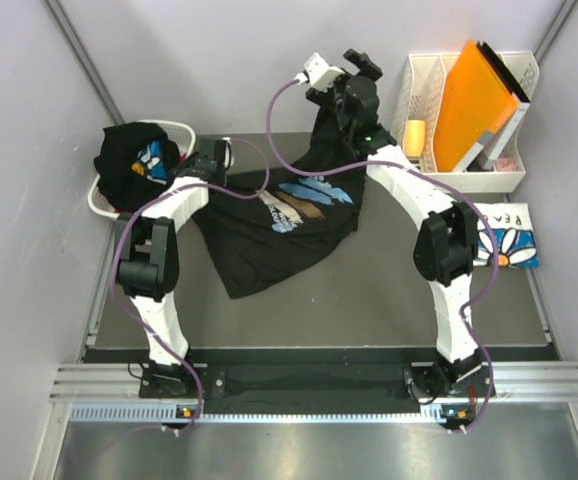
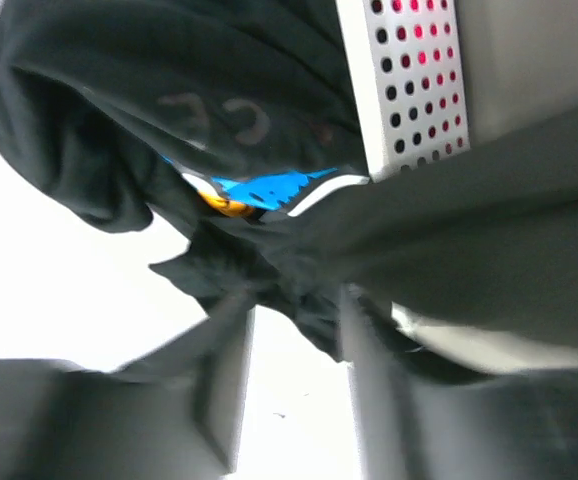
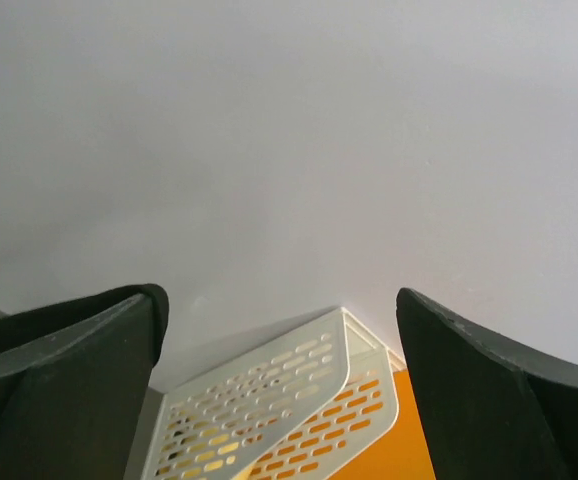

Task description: Fold and stack the t-shirts

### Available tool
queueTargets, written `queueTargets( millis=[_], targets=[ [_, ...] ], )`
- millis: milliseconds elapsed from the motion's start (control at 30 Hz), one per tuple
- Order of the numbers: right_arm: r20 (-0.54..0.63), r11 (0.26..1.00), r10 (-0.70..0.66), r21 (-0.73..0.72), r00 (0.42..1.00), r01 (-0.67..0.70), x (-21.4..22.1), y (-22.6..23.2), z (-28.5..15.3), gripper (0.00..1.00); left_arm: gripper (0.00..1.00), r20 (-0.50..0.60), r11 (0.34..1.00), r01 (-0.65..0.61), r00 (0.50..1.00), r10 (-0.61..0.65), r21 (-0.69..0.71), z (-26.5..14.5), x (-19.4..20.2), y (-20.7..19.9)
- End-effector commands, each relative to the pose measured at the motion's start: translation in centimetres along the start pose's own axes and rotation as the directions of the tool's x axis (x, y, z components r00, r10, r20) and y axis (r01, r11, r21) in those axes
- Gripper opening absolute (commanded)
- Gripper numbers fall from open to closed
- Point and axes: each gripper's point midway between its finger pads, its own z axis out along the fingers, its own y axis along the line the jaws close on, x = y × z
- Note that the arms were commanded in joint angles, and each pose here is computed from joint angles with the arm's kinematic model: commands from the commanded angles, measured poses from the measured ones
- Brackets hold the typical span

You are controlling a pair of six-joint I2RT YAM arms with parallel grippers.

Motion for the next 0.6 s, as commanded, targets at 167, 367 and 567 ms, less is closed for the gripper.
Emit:
queueTargets(
  millis=[167, 367, 567],
  targets=[
    [-0.019, 0.998, 0.05, 0.037, 0.999, -0.05, -0.4, -1.9, -2.5, 1.0, 0.91, -0.005, 0.997, 0.064, 0.998, -0.065, -0.052, -0.3, 0.3, 1.2],
    [-0.074, 0.996, 0.08, 0.051, 0.994, -0.076, -0.4, -4.7, -4.3, 1.0, 0.93, 0.06, 0.988, 0.113, 0.992, -0.108, -0.103, -1.4, -0.3, 3.7],
    [-0.061, 0.984, 0.083, -0.153, 0.995, -0.092, -1.4, -2.2, -4.4, 1.0, 0.92, 0.099, 0.992, 0.109, 0.99, -0.102, -0.071, -2.2, -1.1, 3.4]
  ],
)
